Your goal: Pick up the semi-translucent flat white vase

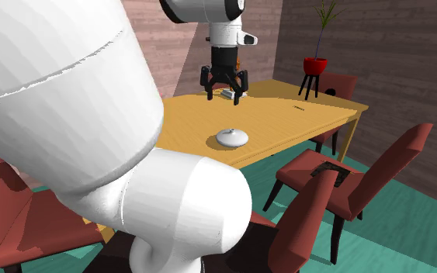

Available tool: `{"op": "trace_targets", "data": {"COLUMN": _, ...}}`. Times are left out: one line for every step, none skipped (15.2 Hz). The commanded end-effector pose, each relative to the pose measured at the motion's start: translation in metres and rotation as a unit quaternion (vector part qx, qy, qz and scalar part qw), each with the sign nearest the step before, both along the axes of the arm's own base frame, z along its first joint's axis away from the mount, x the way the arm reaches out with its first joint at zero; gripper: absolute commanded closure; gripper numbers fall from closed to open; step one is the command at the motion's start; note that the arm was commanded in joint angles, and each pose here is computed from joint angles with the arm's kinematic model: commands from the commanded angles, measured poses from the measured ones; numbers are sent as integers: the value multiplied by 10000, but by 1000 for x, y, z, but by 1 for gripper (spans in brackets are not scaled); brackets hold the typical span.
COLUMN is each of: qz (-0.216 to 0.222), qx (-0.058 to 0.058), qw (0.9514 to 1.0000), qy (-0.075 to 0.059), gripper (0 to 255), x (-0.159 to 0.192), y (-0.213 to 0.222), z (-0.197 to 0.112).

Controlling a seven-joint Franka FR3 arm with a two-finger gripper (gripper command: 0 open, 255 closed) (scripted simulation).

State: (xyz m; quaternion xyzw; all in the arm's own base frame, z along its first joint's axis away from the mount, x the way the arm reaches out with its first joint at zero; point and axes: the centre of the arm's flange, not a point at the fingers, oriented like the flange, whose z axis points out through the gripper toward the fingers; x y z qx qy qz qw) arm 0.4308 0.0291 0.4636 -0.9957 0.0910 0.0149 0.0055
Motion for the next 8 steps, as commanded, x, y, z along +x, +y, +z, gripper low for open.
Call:
{"op": "trace_targets", "data": {"qz": -41, "qx": 20, "qw": 10000, "qy": -42, "gripper": 0, "x": 20, "y": 0, "z": -17}}
{"op": "trace_targets", "data": {"qz": -60, "qx": 29, "qw": 10000, "qy": -60, "gripper": 0, "x": 29, "y": 1, "z": -25}}
{"op": "trace_targets", "data": {"qz": -79, "qx": 39, "qw": 9999, "qy": -77, "gripper": 0, "x": 39, "y": 2, "z": -34}}
{"op": "trace_targets", "data": {"qz": -98, "qx": 48, "qw": 9999, "qy": -94, "gripper": 0, "x": 48, "y": 3, "z": -42}}
{"op": "trace_targets", "data": {"qz": -117, "qx": 58, "qw": 9999, "qy": -112, "gripper": 0, "x": 58, "y": 3, "z": -50}}
{"op": "trace_targets", "data": {"qz": -136, "qx": 68, "qw": 9998, "qy": -129, "gripper": 0, "x": 67, "y": 4, "z": -59}}
{"op": "trace_targets", "data": {"qz": -155, "qx": 77, "qw": 9997, "qy": -146, "gripper": 0, "x": 77, "y": 5, "z": -67}}
{"op": "trace_targets", "data": {"qz": -174, "qx": 87, "qw": 9997, "qy": -163, "gripper": 0, "x": 87, "y": 5, "z": -75}}
